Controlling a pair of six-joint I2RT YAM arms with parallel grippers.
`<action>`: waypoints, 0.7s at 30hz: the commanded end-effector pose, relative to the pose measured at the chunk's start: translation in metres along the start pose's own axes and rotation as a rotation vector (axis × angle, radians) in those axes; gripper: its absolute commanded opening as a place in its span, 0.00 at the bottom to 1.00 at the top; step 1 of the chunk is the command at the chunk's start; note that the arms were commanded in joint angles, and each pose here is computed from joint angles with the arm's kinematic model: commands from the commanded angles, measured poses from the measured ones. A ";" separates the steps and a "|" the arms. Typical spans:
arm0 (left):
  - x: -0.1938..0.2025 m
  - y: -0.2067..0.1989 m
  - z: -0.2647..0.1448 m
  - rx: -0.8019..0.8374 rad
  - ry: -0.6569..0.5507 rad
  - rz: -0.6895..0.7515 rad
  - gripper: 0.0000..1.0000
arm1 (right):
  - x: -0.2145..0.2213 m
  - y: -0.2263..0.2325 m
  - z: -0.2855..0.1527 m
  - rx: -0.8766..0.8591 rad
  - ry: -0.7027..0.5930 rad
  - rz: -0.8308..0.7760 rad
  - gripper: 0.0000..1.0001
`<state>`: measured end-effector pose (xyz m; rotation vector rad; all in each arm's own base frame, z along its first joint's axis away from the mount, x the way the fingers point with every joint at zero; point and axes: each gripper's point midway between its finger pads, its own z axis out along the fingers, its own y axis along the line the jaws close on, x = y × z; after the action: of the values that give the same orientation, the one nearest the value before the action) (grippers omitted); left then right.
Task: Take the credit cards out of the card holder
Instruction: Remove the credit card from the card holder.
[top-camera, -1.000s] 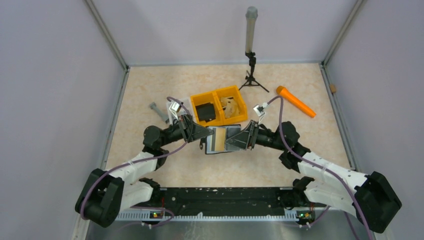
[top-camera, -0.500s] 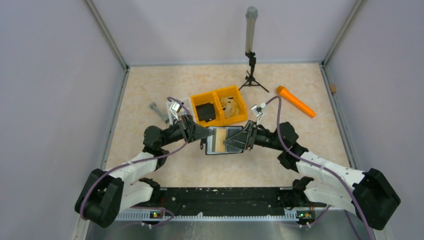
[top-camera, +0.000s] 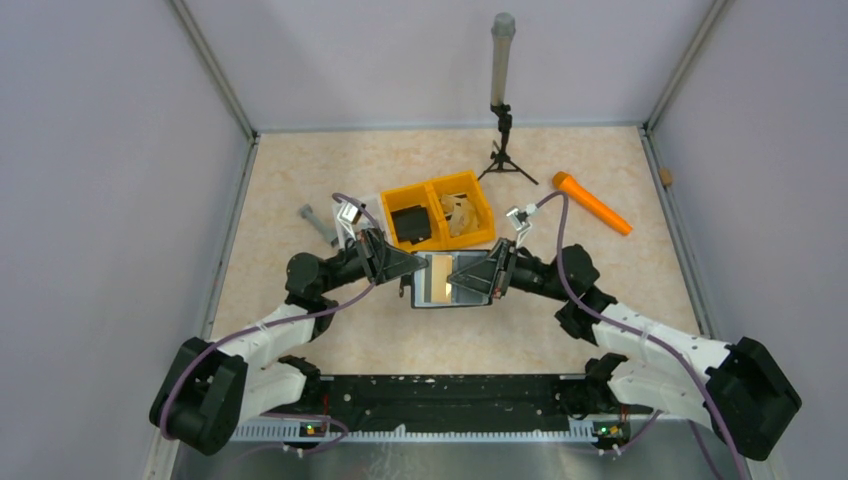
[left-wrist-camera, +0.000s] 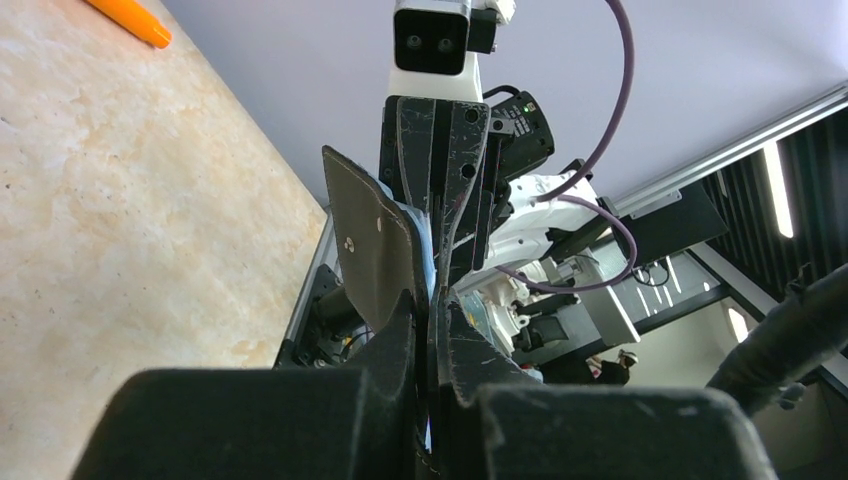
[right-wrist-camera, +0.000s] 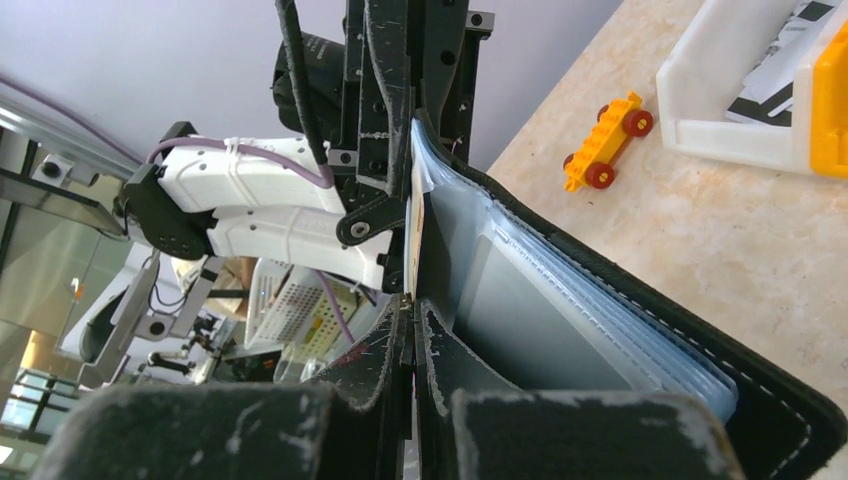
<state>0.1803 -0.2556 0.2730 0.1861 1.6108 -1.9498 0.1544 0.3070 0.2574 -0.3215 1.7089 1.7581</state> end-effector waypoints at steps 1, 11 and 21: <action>-0.004 -0.018 0.000 0.057 -0.014 0.066 0.00 | -0.018 0.020 -0.002 -0.047 -0.083 -0.058 0.00; -0.008 -0.024 -0.002 0.067 -0.026 0.075 0.00 | -0.013 0.006 -0.018 0.023 -0.100 -0.062 0.00; -0.008 -0.023 -0.002 0.062 -0.031 0.065 0.00 | -0.012 0.017 -0.009 -0.055 -0.061 -0.057 0.16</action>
<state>0.1782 -0.2527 0.2796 0.1936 1.5854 -1.9469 0.1536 0.2918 0.2601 -0.2699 1.6792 1.7112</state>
